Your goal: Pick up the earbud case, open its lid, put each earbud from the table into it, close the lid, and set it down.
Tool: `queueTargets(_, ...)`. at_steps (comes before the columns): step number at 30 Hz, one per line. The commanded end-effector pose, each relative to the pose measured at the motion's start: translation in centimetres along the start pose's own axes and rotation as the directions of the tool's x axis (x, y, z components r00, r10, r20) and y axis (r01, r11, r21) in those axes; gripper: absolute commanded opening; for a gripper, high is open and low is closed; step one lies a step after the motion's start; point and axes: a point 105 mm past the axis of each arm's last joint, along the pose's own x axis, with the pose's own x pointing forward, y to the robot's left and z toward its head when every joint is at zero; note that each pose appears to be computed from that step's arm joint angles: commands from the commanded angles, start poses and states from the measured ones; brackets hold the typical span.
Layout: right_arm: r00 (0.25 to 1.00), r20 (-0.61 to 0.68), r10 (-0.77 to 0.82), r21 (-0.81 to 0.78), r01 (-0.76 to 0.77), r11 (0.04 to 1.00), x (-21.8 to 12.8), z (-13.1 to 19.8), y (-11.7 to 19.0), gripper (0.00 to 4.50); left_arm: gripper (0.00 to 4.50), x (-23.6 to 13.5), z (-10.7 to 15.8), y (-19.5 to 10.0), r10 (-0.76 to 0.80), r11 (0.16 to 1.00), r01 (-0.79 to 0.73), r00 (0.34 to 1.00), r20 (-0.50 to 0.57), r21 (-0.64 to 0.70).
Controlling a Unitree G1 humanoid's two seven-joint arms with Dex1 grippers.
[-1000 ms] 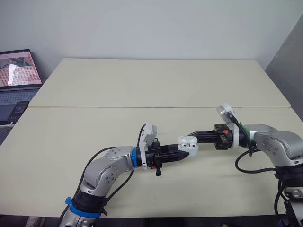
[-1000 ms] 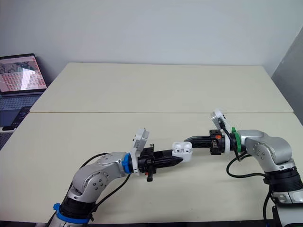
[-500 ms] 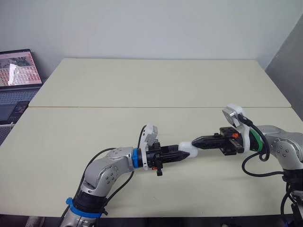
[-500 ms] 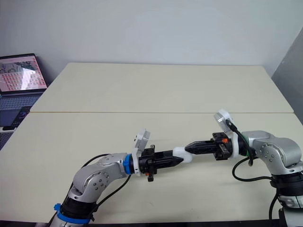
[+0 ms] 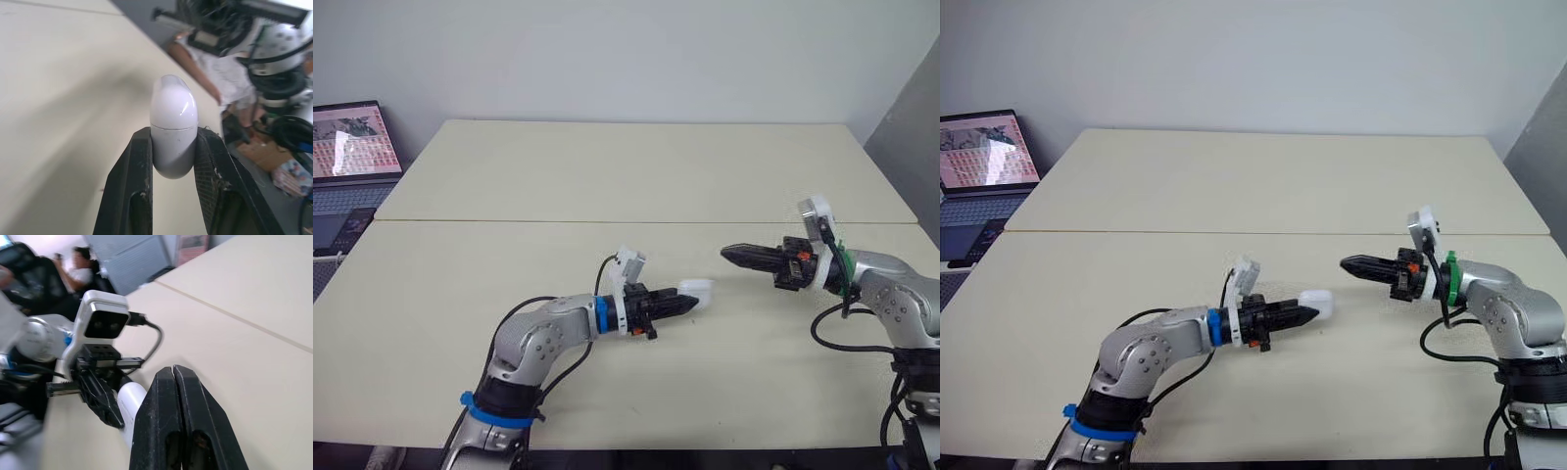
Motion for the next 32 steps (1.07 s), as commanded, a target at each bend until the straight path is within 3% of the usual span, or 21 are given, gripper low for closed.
queueTargets(1,0.996,0.020,-0.087,-0.069,0.088,0.994,-1.3,-0.3,-0.3,0.04,0.79,0.8,0.1,1.1,0.117,0.993,-0.119,0.990,-0.075,-0.014)
queueTargets(4,0.991,0.005,-0.133,-0.080,0.133,0.988,-1.8,-1.6,0.2,0.04,0.79,1.4,0.0,1.7,0.176,0.980,-0.184,0.979,-0.108,-0.071)
queueTargets(10,0.970,-0.105,-0.220,-0.190,0.198,0.962,-3.4,-5.1,0.5,0.04,0.79,0.8,-0.9,2.8,0.219,0.972,-0.230,0.963,-0.158,-0.056)
queueTargets(17,0.945,-0.012,-0.327,-0.236,0.315,0.919,-4.2,-5.8,0.8,0.00,2.94,-1.4,-0.7,2.4,0.196,0.980,-0.189,0.973,-0.120,0.069)
queueTargets(20,0.949,-0.020,-0.314,-0.195,0.304,0.933,-4.9,-6.4,1.5,0.64,3.89,-3.2,-1.5,1.8,0.188,0.973,-0.167,0.974,-0.129,0.158)
queueTargets(22,0.952,-0.036,-0.303,-0.181,0.292,0.939,-5.2,-6.7,2.0,1.32,4.49,-4.7,-1.9,1.5,0.179,0.959,-0.147,0.977,-0.117,0.242)
queueTargets(26,0.948,-0.062,-0.312,-0.214,0.293,0.932,-5.8,-7.4,2.3,2.75,4.50,-8.3,-1.8,1.6,0.201,0.888,-0.176,0.979,-0.015,0.425)
queueTargets(29,0.956,-0.095,-0.276,-0.159,0.259,0.953,-6.1,-8.4,3.0,3.89,4.50,-10.4,-2.7,2.3,0.260,0.826,-0.217,0.966,-0.011,0.520)
queueTargets(31,0.960,-0.111,-0.257,-0.146,0.240,0.960,-6.3,-9.0,3.3,4.49,4.50,-11.3,-3.1,2.7,0.276,0.793,-0.226,0.961,-0.003,0.566)
queueTargets(32,0.960,-0.111,-0.257,-0.152,0.239,0.959,-6.4,-9.1,3.3,4.49,4.50,-11.7,-3.1,2.8,0.282,0.789,-0.238,0.959,0.010,0.566)
